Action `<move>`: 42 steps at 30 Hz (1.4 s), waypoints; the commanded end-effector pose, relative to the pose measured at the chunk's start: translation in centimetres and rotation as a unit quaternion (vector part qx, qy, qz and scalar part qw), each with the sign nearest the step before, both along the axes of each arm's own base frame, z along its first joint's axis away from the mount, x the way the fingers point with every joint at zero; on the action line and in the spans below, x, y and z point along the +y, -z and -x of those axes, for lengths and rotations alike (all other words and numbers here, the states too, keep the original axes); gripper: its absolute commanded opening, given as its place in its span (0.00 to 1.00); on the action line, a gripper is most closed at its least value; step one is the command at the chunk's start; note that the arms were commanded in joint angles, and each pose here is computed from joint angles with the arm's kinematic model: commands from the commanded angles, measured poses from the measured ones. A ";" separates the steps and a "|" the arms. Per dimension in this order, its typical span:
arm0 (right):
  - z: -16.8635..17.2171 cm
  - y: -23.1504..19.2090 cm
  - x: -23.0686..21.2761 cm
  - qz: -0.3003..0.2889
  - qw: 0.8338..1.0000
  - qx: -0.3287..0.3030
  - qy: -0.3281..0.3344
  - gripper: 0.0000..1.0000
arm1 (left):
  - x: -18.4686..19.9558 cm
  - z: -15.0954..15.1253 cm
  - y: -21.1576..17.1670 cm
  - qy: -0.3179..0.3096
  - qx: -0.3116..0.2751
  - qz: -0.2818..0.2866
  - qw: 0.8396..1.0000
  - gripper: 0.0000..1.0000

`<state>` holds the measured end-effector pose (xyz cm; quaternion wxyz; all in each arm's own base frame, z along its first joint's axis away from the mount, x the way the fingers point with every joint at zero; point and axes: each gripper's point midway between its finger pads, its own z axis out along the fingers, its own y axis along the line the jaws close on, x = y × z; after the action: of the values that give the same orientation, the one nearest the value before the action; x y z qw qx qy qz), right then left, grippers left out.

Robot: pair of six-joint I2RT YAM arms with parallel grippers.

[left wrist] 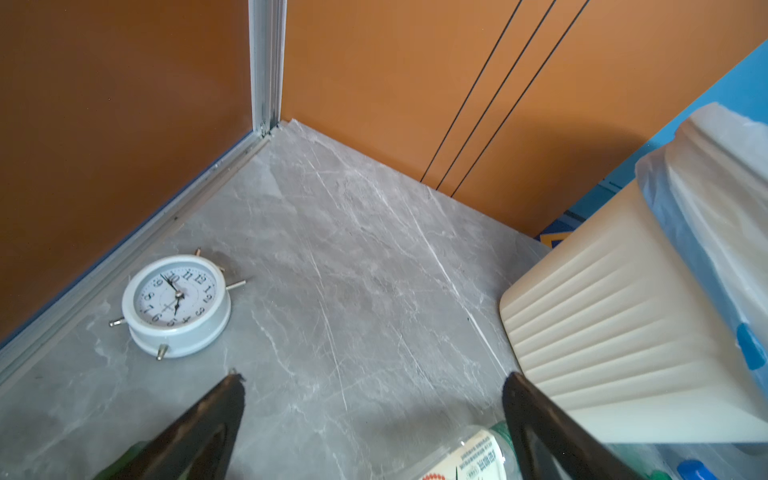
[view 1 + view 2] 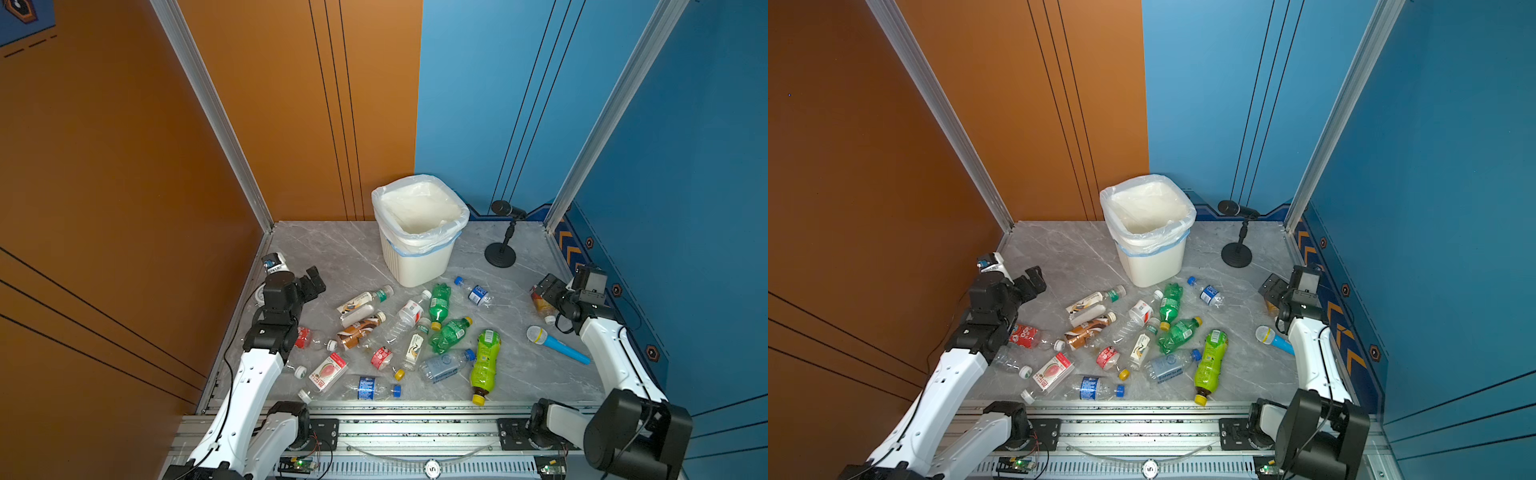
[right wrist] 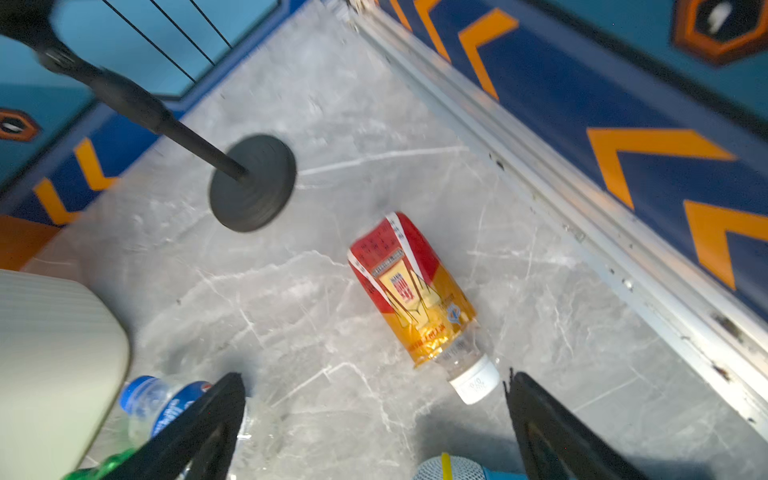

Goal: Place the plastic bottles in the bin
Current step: 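Reach the right gripper to the red-labelled bottle near the stand and grasp it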

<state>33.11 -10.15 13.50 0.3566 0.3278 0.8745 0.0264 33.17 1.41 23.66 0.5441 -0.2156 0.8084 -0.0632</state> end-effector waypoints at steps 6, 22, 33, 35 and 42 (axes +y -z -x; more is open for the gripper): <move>-0.7 2.3 -1.9 0.017 0.998 0.064 0.010 1.00 | -0.6 0.4 1.1 0.018 0.014 0.027 0.999 0.98; -4.6 7.3 -2.1 0.030 0.990 0.136 -0.035 0.99 | -0.2 0.4 1.0 0.018 -0.001 0.030 0.999 0.98; -6.7 8.3 -1.3 -0.015 0.992 0.111 -0.050 0.81 | -0.8 -0.4 1.4 0.032 0.007 0.050 0.998 0.98; -7.1 8.4 -1.2 -0.023 0.993 0.109 -0.051 0.78 | -0.8 -0.4 1.6 0.031 0.008 0.053 0.998 0.98; -7.7 8.1 -0.5 -0.041 0.993 0.095 -0.055 0.62 | -1.0 -0.5 2.1 0.032 0.013 0.062 0.997 0.98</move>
<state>39.55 -10.73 4.18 0.2354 0.2907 0.9268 0.0329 33.48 0.58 21.61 0.5170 -0.2223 0.8185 -0.1158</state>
